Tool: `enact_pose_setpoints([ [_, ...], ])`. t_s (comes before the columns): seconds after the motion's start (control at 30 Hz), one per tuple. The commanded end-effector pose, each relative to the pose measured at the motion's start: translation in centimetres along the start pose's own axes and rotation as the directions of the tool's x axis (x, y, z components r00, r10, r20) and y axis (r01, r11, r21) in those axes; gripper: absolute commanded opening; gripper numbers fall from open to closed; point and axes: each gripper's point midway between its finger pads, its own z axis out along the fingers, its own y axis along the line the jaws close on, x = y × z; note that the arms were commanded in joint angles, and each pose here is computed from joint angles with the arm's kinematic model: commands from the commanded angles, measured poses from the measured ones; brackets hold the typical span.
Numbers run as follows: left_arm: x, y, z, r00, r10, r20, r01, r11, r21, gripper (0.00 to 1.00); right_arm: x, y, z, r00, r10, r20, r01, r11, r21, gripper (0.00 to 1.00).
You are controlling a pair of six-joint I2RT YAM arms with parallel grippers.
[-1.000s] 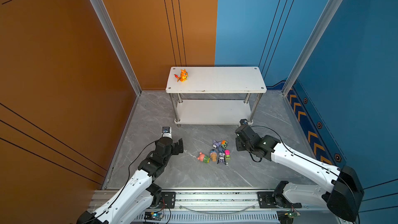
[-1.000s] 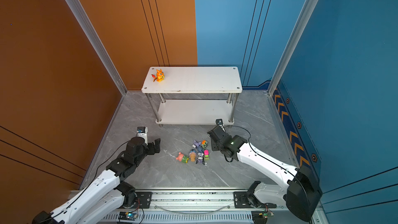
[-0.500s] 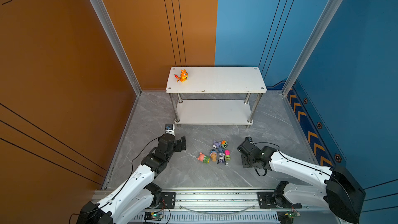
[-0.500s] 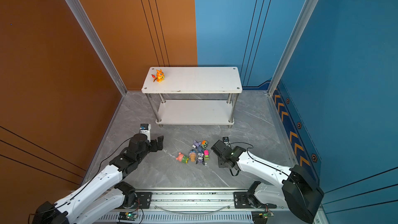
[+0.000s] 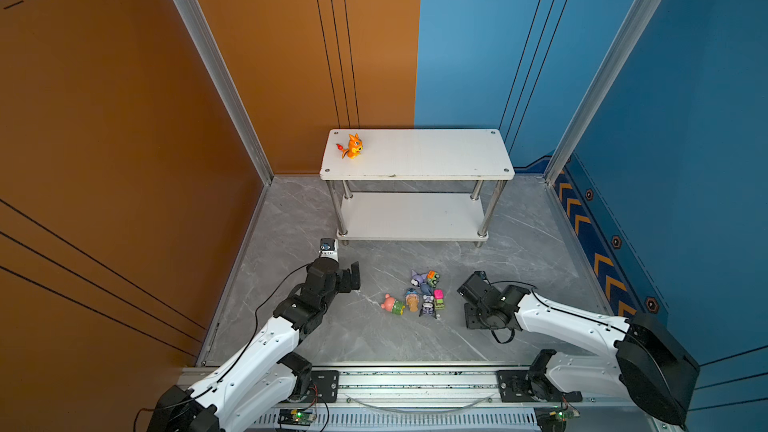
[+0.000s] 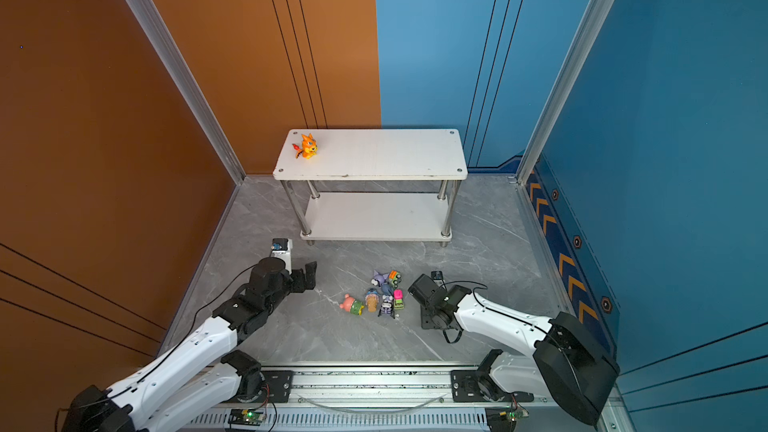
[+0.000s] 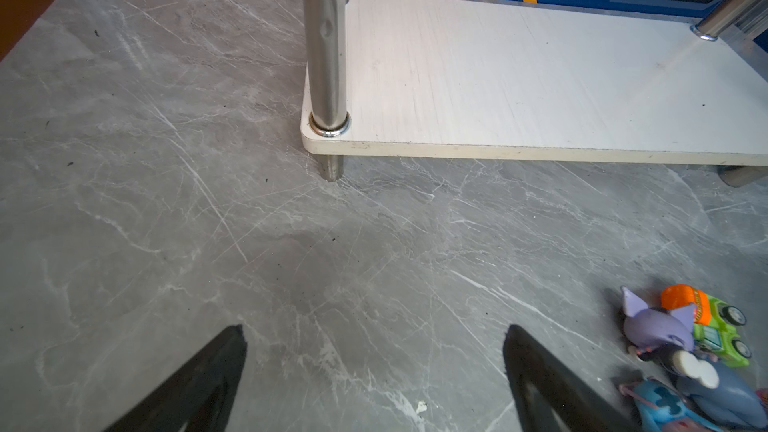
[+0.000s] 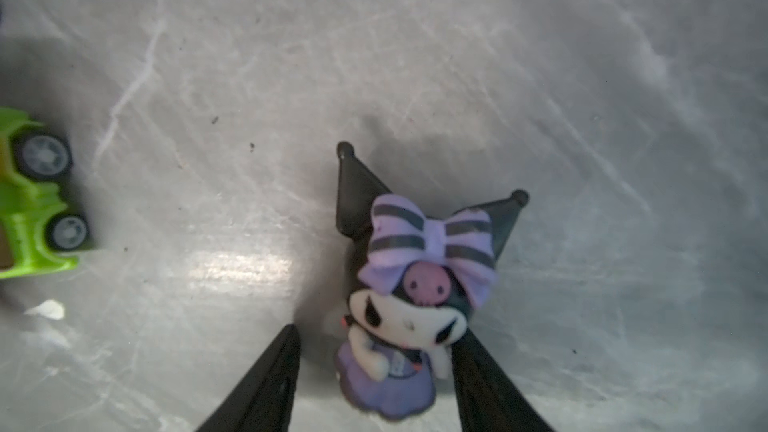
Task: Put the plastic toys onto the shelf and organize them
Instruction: 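Hold the Kuromi figure in the right gripper above the floor beside the pile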
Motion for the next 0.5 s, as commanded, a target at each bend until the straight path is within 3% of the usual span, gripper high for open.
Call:
enact_pose_setpoints([
  [0.0,-1.0,-0.7,-0.2,1.000,0.004,0.022,-0.004,1.000,0.026,0.98,0.6,0.0,-0.5,0.996,0.003,-0.092,-0.004,1.000,-0.005,0.62],
  [0.47,-0.4,-0.2,-0.5,1.000,0.011,0.026,-0.012,1.000,0.012,0.98,-1.5,-1.0,-1.7,0.946,0.062,-0.318,-0.071,0.997,-0.018,0.62],
])
